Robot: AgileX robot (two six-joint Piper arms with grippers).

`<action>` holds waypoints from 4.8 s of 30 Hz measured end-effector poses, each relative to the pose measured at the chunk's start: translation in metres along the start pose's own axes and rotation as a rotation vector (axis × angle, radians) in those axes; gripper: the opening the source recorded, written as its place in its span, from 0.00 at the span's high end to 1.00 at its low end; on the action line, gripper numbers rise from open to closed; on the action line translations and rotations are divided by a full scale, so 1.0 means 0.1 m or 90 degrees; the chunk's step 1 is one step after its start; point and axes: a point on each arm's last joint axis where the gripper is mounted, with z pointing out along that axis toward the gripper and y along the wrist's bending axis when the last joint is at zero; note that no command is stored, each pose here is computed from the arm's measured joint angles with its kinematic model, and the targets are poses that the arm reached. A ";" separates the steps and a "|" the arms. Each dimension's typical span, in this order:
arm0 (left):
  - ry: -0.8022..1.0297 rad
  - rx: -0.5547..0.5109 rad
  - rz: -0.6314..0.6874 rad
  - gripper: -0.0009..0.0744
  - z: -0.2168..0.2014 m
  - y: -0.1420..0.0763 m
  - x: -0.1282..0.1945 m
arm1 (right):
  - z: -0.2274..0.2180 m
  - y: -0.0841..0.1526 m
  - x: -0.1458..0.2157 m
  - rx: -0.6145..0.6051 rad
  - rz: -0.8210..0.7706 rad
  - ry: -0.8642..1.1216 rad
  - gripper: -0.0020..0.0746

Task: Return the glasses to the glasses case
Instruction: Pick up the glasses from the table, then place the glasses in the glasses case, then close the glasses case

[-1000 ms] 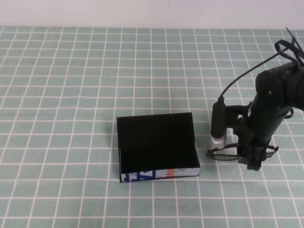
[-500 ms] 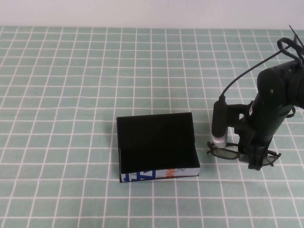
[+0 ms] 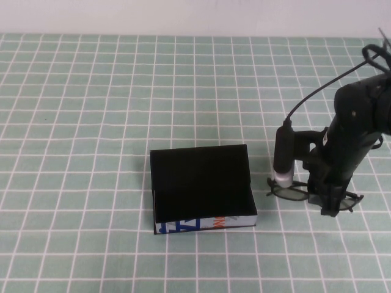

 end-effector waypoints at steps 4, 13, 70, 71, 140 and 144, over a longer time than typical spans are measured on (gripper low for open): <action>0.000 0.000 0.000 0.99 0.00 0.00 0.00 | -0.17 0.02 -0.01 0.019 0.009 -0.025 0.65; 0.000 0.000 0.000 0.99 0.00 0.00 0.00 | -0.50 0.07 -0.05 0.043 0.043 -0.099 0.65; -0.011 0.000 0.012 0.99 0.00 0.00 -0.01 | -0.58 0.27 -1.35 -0.111 -0.062 -0.198 0.65; -0.020 0.001 0.007 0.99 0.00 0.00 -0.02 | -0.58 0.27 -1.36 -0.108 -0.061 -0.202 0.65; -0.260 0.046 -0.115 0.99 -0.55 -0.01 -1.29 | -1.89 0.27 -0.99 0.100 0.054 -0.398 0.99; -0.151 0.058 -0.003 0.99 -0.58 -0.05 -1.65 | -2.04 0.09 -0.79 0.134 0.166 -0.442 0.99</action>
